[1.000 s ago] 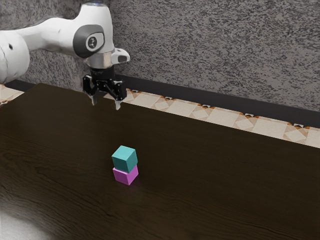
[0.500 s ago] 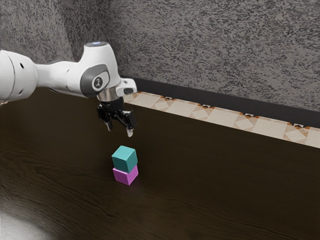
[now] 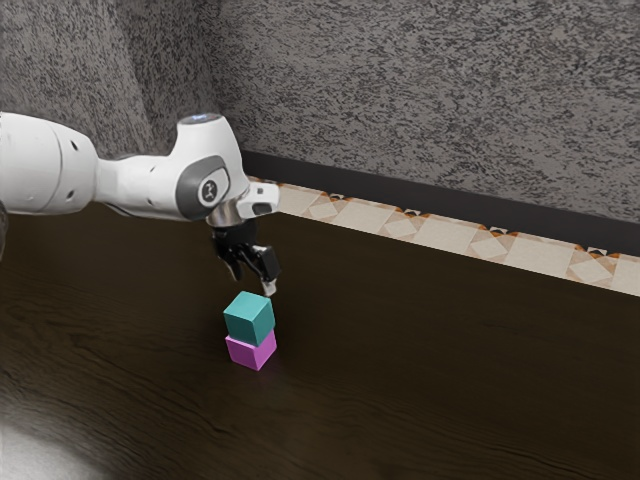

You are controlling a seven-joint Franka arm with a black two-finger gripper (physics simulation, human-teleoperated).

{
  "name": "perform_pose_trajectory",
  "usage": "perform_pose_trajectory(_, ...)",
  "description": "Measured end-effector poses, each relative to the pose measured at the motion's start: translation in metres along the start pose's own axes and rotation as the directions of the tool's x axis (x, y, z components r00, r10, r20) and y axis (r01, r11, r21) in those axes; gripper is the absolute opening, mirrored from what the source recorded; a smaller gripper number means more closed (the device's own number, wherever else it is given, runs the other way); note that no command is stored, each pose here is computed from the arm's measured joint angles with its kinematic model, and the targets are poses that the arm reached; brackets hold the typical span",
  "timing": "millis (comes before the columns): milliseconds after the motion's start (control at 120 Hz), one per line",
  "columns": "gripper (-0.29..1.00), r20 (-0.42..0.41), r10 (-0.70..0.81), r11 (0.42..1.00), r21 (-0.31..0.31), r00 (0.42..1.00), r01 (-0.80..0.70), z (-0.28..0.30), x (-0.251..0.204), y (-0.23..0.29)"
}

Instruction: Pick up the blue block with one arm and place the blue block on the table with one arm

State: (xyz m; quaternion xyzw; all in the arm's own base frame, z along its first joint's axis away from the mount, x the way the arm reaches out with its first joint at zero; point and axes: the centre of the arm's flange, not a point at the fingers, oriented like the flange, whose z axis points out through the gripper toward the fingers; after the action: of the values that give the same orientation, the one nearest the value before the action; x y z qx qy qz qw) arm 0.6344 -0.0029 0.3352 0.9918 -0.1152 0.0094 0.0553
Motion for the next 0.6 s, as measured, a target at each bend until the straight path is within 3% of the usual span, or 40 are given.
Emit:
perform_pose_trajectory(142,0.7,-0.027,0.01,1.0,-0.01,1.0,-0.01,0.0,0.004,-0.009)
perform_pose_trajectory(308,0.7,-0.091,0.044,0.999,0.007,0.995,-0.043,-0.049,-0.003,-0.002)
perform_pose_trajectory(600,0.7,0.006,-0.049,0.999,-0.013,0.999,0.049,-0.051,-0.069,0.06)
